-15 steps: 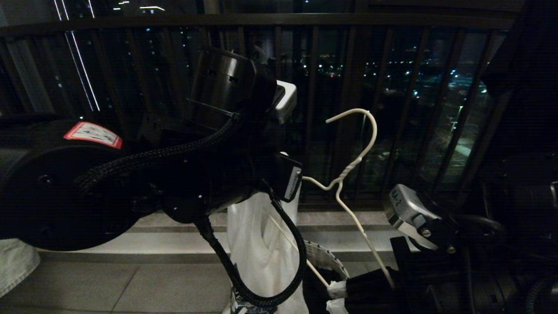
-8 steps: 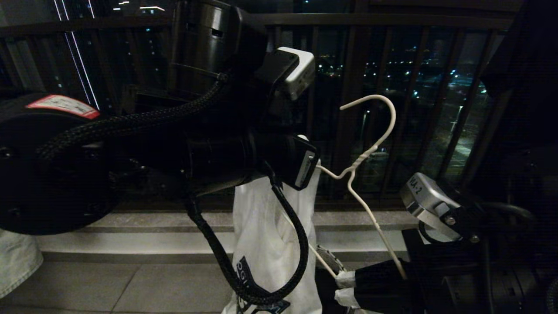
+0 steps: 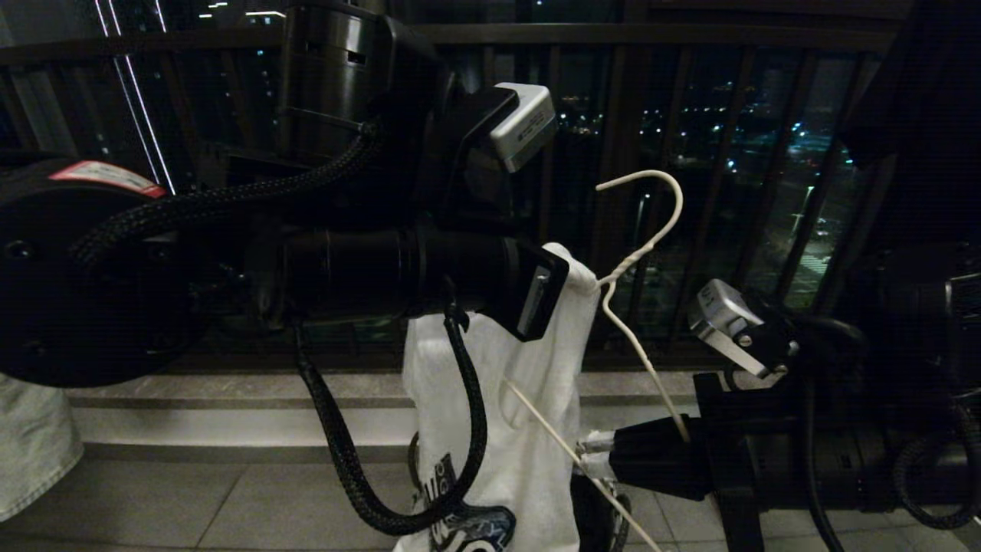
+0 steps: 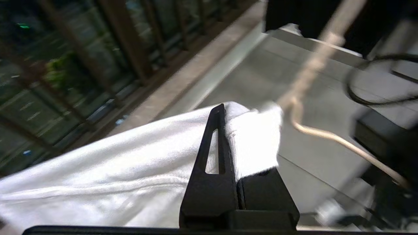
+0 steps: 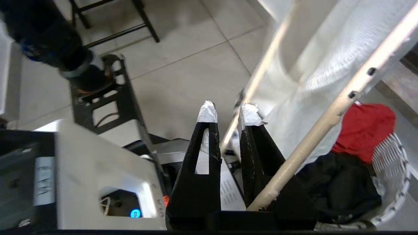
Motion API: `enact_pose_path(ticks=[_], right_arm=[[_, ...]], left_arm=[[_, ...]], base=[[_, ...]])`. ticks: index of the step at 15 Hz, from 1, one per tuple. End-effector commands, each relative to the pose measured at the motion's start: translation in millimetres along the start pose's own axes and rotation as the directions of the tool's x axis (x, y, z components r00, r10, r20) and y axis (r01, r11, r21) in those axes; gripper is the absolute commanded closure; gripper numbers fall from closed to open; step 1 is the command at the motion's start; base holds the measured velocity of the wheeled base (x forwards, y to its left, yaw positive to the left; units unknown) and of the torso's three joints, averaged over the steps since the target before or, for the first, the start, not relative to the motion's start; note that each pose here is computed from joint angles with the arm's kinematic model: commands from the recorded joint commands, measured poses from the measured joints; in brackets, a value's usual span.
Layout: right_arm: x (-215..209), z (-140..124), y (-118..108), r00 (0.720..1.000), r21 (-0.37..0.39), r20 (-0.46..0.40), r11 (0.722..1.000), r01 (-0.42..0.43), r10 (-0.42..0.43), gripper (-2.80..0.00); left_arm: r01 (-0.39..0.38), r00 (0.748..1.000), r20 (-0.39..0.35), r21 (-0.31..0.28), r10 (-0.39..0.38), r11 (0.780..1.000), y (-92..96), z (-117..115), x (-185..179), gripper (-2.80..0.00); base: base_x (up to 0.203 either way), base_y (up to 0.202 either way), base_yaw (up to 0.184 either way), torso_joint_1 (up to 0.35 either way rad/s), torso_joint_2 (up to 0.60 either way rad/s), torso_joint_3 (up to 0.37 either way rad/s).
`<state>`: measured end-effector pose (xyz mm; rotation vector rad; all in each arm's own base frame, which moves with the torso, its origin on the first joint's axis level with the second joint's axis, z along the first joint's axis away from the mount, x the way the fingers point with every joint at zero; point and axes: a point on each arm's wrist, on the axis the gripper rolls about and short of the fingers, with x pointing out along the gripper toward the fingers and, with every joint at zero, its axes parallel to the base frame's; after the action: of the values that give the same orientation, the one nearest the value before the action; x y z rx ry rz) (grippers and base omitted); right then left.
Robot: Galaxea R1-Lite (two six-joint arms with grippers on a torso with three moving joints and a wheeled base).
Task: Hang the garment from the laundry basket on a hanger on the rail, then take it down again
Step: Hang the clothes on the clothes rack
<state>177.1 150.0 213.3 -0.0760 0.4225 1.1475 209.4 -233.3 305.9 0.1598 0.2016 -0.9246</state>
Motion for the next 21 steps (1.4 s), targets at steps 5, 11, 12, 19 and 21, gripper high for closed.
enact_pose_path(ticks=[5,11,12,19,21], right_arm=[[9.1,-5.1,-10.1,0.999,0.025,-0.031,1.0,0.014,-0.014,0.0],[9.6,-3.1,-11.8,1.0,0.019,-0.005,1.0,0.018,-0.018,0.0],[9.8,-3.1,-11.9,1.0,0.018,-0.003,1.0,0.018,-0.018,0.0],[21.8,-8.4,-21.6,1.0,0.024,0.003,0.999,0.026,-0.027,0.0],[22.0,-9.1,-22.2,1.0,0.026,0.0,0.999,0.028,-0.028,0.0]], left_arm=[[0.093,0.995,0.025,-0.041,-0.092,0.995,-2.1,3.6,-13.4,0.0],[0.137,0.99,0.018,-0.042,-0.136,0.99,-6.8,-0.2,-23.2,0.0],[0.163,0.987,0.011,-0.043,-0.162,0.986,-7.6,-3.0,-23.3,0.0],[0.221,0.975,0.016,-0.038,-0.22,0.975,-15.0,-3.0,-22.4,0.0],[0.223,0.975,0.027,-0.035,-0.222,0.974,-15.7,-0.6,-28.2,0.0]], base=[[0.0,0.0,0.0,0.0,0.0,0.0],[0.0,0.0,0.0,0.0,0.0,0.0],[0.0,0.0,0.0,0.0,0.0,0.0],[0.0,0.0,0.0,0.0,0.0,0.0],[0.0,0.0,0.0,0.0,0.0,0.0]])
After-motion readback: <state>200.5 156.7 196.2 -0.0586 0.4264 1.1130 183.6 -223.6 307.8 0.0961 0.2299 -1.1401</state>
